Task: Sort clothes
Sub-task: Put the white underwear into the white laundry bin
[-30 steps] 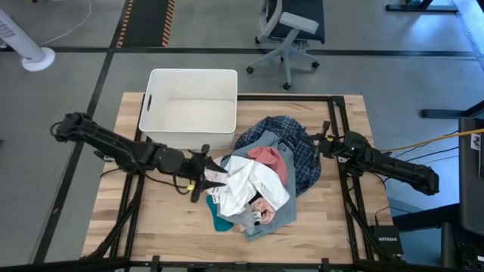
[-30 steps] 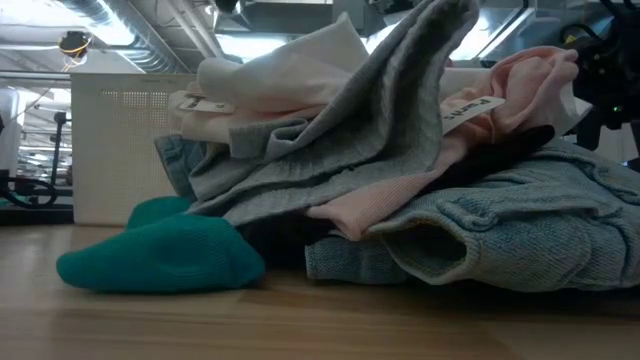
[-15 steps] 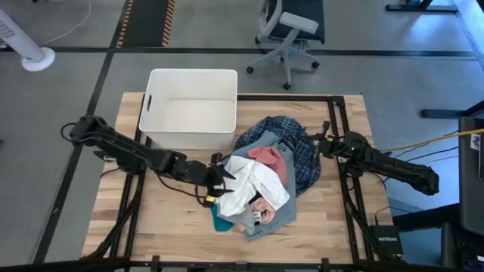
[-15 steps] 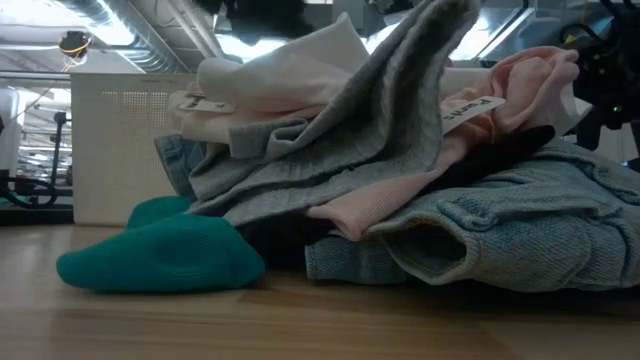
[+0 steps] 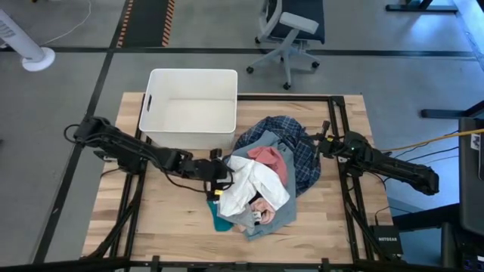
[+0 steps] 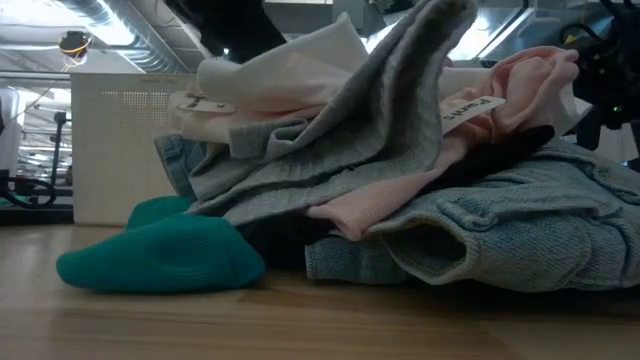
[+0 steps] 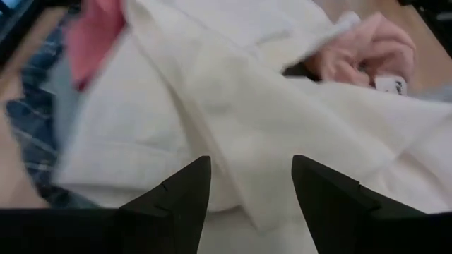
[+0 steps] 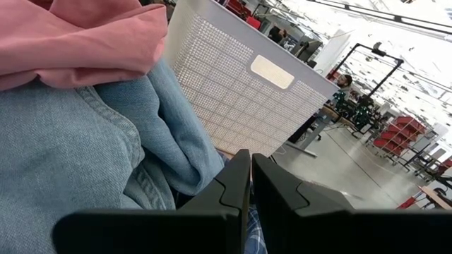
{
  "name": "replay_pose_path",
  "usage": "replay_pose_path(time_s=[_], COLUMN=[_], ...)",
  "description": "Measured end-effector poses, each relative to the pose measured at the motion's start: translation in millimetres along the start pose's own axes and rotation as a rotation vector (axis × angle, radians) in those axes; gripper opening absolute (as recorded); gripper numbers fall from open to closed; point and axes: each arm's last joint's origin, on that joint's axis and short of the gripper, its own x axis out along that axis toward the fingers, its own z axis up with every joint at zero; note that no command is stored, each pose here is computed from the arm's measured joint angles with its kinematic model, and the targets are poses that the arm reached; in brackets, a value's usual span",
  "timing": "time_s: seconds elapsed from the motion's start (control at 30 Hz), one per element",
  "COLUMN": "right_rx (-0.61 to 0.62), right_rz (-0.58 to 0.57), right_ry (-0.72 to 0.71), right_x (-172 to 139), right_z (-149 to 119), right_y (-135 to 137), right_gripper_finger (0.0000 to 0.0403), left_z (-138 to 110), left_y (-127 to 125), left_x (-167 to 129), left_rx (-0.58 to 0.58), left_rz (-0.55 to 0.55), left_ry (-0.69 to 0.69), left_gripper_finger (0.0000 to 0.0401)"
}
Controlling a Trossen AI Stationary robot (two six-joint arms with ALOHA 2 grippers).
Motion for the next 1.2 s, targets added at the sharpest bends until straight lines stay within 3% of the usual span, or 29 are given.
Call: replay_pose_path(time_s=[0.27, 0.4, 0.63, 1.0, 1.2], right_rx=[0.000, 0.000, 0.000, 0.000, 0.000], right_rz=[0.000, 0.000, 0.000, 0.000, 0.000], right_ry=[-0.001, 0.000, 0.000, 0.000, 0.000], right_x=[0, 0, 0, 0, 0], right_z=[0, 0, 0, 0, 0], right_y=[0, 0, 0, 0, 0], right_gripper_finger=[0.0035, 0.0035, 0.0035, 0.0035, 0.0035], left_z=[-11, -9, -5, 0, 11], left_y=[-6, -9, -12, -11, -12], left_x=[20, 23, 23, 23, 21], left_rx=[0.023, 0.047, 0.139, 0.180, 0.190], left_rz=[-0.023, -0.034, -0.045, -0.019, -0.011], left_ry=[0.060, 0.021, -0.028, -0.072, -0.188], left_gripper_finger=[0.0196, 0.0187, 0.0127, 0.0014, 0.0006])
